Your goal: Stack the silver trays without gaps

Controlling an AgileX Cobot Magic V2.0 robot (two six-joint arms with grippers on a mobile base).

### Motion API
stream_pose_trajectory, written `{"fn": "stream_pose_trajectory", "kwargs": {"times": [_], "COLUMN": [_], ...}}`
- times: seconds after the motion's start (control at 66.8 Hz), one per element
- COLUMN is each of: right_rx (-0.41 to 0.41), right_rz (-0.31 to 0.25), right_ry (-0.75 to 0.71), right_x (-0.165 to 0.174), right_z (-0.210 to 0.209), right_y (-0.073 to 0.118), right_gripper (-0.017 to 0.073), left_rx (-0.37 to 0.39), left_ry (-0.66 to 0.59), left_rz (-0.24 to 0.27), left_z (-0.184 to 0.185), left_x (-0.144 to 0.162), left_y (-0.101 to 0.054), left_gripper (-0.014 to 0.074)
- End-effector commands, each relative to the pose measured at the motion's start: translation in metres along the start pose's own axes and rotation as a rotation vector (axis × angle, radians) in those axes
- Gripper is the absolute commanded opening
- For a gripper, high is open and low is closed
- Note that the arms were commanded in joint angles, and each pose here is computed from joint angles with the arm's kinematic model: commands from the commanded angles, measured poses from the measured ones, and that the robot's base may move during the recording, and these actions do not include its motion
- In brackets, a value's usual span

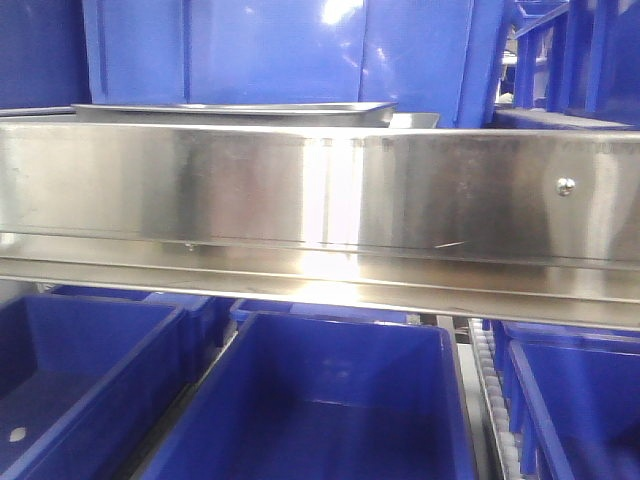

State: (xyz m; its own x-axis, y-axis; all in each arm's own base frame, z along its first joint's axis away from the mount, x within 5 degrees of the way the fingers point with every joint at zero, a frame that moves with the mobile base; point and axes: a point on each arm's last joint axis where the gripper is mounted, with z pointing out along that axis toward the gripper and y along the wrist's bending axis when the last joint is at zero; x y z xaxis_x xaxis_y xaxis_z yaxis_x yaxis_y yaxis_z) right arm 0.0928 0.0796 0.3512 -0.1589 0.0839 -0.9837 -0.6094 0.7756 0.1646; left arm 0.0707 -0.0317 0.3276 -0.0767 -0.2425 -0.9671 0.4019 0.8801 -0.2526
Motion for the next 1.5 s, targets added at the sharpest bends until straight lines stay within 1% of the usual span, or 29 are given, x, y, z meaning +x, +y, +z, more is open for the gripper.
{"fn": "stream_pose_trajectory", "kwargs": {"times": [0.0,0.18,0.255,0.3,0.315,0.344,0.359,0.374,0.389,0.404,0.419,0.434,0.509,0.539,0.569,0.674,0.764,0.839,0.899,0.959,1.018,1.078,1.153,1.483], "right_rx": [-0.021,-0.026,0.025,0.055,0.065,0.094,0.108,0.122,0.141,0.155,0.166,0.178,0.269,0.311,0.353,0.469,0.550,0.595,0.624,0.644,0.648,0.650,0.650,0.650], "right_rz": [-0.022,-0.019,-0.010,-0.025,-0.037,-0.096,-0.091,-0.112,-0.161,-0.154,-0.178,-0.181,-0.161,-0.175,-0.176,-0.142,-0.155,-0.141,-0.141,-0.132,-0.115,-0.117,-0.124,-0.120], "right_ry": [-0.028,-0.035,-0.035,-0.039,-0.041,-0.047,-0.049,-0.053,-0.062,-0.066,-0.075,-0.084,-0.131,-0.139,-0.141,-0.154,-0.159,-0.180,-0.190,-0.166,-0.166,-0.175,-0.199,-0.185], "right_x": [-0.002,-0.002,0.000,0.004,0.006,0.011,0.013,0.016,0.018,0.023,0.025,0.028,0.045,0.052,0.058,0.081,0.100,0.111,0.118,0.127,0.134,0.139,0.137,0.138], "right_z": [-0.002,-0.002,-0.007,-0.013,-0.015,-0.020,-0.023,-0.026,-0.028,-0.030,-0.032,-0.034,-0.045,-0.048,-0.051,-0.060,-0.066,-0.069,-0.071,-0.070,-0.068,-0.067,-0.068,-0.067], "right_y": [0.002,0.002,-0.005,-0.009,-0.011,-0.015,-0.017,-0.019,-0.021,-0.022,-0.024,-0.025,-0.033,-0.036,-0.039,-0.047,-0.052,-0.053,-0.055,-0.058,-0.060,-0.062,-0.062,-0.062], "right_gripper": [-0.0022,-0.0022,-0.0022,-0.0022,-0.0022,-0.0022,-0.0022,-0.0022,-0.0022,-0.0022,-0.0022,-0.0022,-0.0022,-0.0022,-0.0022,-0.0022,-0.0022,-0.0022,-0.0022,-0.0022,-0.0022,-0.0022,-0.0022,-0.0022], "left_rx": [0.011,0.011,0.011,0.011,0.011,0.011,0.011,0.011,0.011,0.011,0.011,0.011,0.011,0.011,0.011,0.011,0.011,0.011,0.011,0.011,0.012,0.012,0.012,0.012], "left_ry": [-0.015,-0.015,-0.015,-0.015,-0.015,-0.015,-0.015,-0.015,-0.015,-0.015,-0.015,-0.015,-0.015,-0.015,-0.015,-0.015,-0.015,-0.015,-0.015,-0.015,-0.017,-0.017,-0.017,-0.017], "left_rz": [-0.003,-0.003,-0.003,-0.003,-0.003,-0.003,-0.003,-0.003,-0.003,-0.003,-0.003,-0.003,-0.003,-0.003,-0.003,-0.003,-0.003,-0.003,-0.003,-0.003,-0.003,-0.003,-0.003,-0.003], "left_z": [-0.001,-0.001,-0.001,-0.001,-0.001,-0.001,-0.001,-0.001,-0.001,-0.001,-0.001,-0.001,-0.001,-0.001,-0.001,-0.001,-0.001,-0.001,-0.001,-0.001,-0.002,-0.002,-0.002,-0.002], "left_x": [-0.001,-0.001,-0.001,-0.001,-0.001,-0.001,-0.001,-0.001,-0.001,-0.001,-0.001,-0.001,-0.001,-0.001,-0.001,-0.001,-0.001,-0.001,-0.001,-0.001,-0.001,-0.001,-0.001,-0.001], "left_y": [-0.001,-0.001,-0.001,-0.001,-0.001,-0.001,-0.001,-0.001,-0.001,-0.001,-0.001,-0.001,-0.001,-0.001,-0.001,-0.001,-0.001,-0.001,-0.001,-0.001,-0.001,-0.001,-0.001,-0.001], "left_gripper": [0.0004,0.0004,0.0004,0.0004,0.0004,0.0004,0.0004,0.0004,0.0004,0.0004,0.0004,0.0004,0.0004,0.0004,0.0004,0.0004,0.0004,0.0004,0.0004,0.0004,0.0004,0.0004,0.0004,0.0004]}}
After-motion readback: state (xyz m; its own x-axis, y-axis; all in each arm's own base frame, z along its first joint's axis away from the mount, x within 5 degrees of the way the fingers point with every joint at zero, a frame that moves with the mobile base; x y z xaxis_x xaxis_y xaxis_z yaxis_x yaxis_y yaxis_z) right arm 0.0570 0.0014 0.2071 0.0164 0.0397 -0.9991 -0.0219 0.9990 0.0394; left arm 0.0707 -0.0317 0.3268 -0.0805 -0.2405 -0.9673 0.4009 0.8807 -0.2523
